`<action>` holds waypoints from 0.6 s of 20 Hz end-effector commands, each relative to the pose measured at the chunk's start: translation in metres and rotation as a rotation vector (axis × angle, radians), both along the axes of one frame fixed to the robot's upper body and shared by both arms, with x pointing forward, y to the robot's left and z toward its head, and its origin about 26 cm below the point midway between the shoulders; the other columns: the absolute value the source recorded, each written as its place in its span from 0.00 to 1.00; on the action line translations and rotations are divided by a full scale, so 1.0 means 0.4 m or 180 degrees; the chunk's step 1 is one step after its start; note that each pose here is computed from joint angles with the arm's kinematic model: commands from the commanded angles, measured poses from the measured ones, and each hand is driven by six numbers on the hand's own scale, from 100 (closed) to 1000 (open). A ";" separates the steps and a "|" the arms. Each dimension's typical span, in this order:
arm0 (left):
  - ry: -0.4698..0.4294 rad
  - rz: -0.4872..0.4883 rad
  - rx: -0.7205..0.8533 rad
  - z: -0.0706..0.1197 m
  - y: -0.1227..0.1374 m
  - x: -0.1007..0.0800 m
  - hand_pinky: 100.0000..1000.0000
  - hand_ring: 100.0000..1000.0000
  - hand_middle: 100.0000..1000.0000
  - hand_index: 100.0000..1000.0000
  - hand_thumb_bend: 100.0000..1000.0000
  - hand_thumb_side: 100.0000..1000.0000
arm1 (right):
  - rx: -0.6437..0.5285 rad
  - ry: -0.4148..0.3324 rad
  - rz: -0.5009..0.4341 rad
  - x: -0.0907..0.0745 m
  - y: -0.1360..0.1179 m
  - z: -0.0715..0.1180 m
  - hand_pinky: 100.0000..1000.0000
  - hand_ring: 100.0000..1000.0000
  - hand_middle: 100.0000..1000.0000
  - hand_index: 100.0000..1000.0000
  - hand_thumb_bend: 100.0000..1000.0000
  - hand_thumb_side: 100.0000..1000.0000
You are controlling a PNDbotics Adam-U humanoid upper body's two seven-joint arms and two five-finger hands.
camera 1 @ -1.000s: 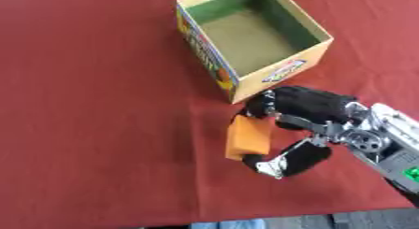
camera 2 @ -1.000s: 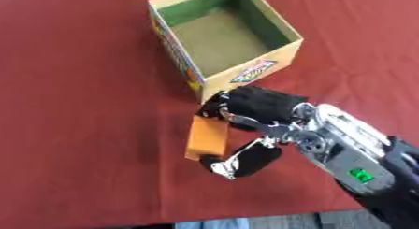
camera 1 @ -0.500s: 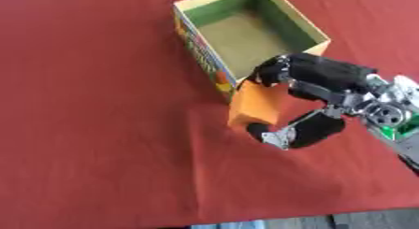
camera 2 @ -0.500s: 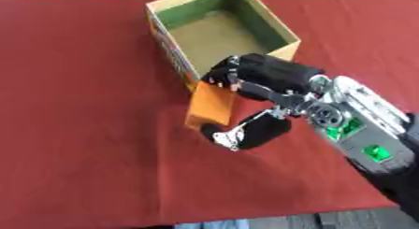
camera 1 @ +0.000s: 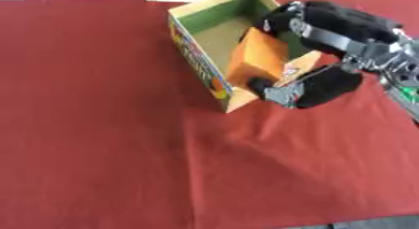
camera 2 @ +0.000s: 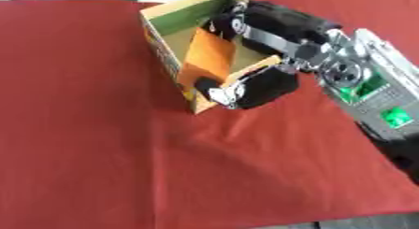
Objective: Pick up objects on the table and place them in the box.
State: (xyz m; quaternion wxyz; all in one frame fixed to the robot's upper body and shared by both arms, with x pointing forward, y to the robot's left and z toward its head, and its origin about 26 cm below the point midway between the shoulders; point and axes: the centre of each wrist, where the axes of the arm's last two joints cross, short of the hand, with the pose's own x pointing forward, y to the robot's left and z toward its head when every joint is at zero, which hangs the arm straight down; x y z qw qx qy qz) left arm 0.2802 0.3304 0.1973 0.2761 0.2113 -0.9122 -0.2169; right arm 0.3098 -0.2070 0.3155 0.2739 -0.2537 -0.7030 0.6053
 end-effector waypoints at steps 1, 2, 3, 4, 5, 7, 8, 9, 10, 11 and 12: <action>-0.0073 -0.0043 0.0110 0.027 0.001 -0.002 0.74 0.73 0.76 0.85 0.30 1.00 | 0.0008 -0.0082 -0.0226 0.020 -0.019 0.050 0.71 0.55 0.56 0.73 0.04 0.44; -0.0077 -0.0051 0.0117 0.029 0.000 -0.001 0.74 0.73 0.76 0.85 0.30 1.00 | 0.0015 -0.0093 -0.0286 0.030 -0.018 0.060 0.71 0.55 0.56 0.73 0.04 0.44; -0.0083 -0.0059 0.0123 0.031 -0.001 -0.001 0.74 0.73 0.76 0.85 0.30 1.00 | 0.0034 -0.0106 -0.0343 0.041 -0.016 0.070 0.71 0.55 0.57 0.73 0.04 0.44; -0.0087 -0.0066 0.0126 0.032 -0.001 0.000 0.74 0.73 0.76 0.85 0.30 1.00 | 0.0048 -0.0112 -0.0385 0.052 -0.014 0.076 0.71 0.55 0.57 0.73 0.04 0.45; -0.0091 -0.0072 0.0129 0.033 -0.002 0.000 0.74 0.73 0.76 0.85 0.29 1.00 | 0.0066 -0.0119 -0.0417 0.063 -0.011 0.082 0.71 0.56 0.57 0.73 0.04 0.44; -0.0105 -0.0089 0.0138 0.037 -0.004 0.002 0.74 0.73 0.76 0.85 0.29 1.00 | 0.0085 -0.0118 -0.0458 0.085 -0.001 0.092 0.71 0.56 0.57 0.73 0.04 0.45; -0.0114 -0.0099 0.0142 0.039 -0.005 0.003 0.74 0.73 0.76 0.85 0.29 1.00 | 0.0090 -0.0109 -0.0484 0.096 0.003 0.096 0.71 0.56 0.57 0.73 0.04 0.45; -0.0123 -0.0109 0.0146 0.041 -0.007 0.004 0.74 0.73 0.76 0.85 0.29 1.00 | 0.0090 -0.0100 -0.0518 0.107 0.007 0.100 0.71 0.56 0.57 0.73 0.04 0.45; -0.0128 -0.0117 0.0148 0.043 -0.008 0.005 0.74 0.73 0.76 0.85 0.29 1.00 | 0.0084 -0.0095 -0.0552 0.119 0.011 0.102 0.71 0.56 0.57 0.73 0.04 0.45; -0.0133 -0.0128 0.0151 0.045 -0.009 0.005 0.74 0.73 0.76 0.85 0.29 1.00 | 0.0081 -0.0089 -0.0587 0.131 0.015 0.103 0.71 0.57 0.58 0.74 0.04 0.44; -0.0138 -0.0138 0.0154 0.046 -0.010 0.006 0.74 0.73 0.76 0.85 0.29 1.00 | 0.0074 -0.0078 -0.0624 0.143 0.019 0.103 0.71 0.57 0.58 0.74 0.04 0.44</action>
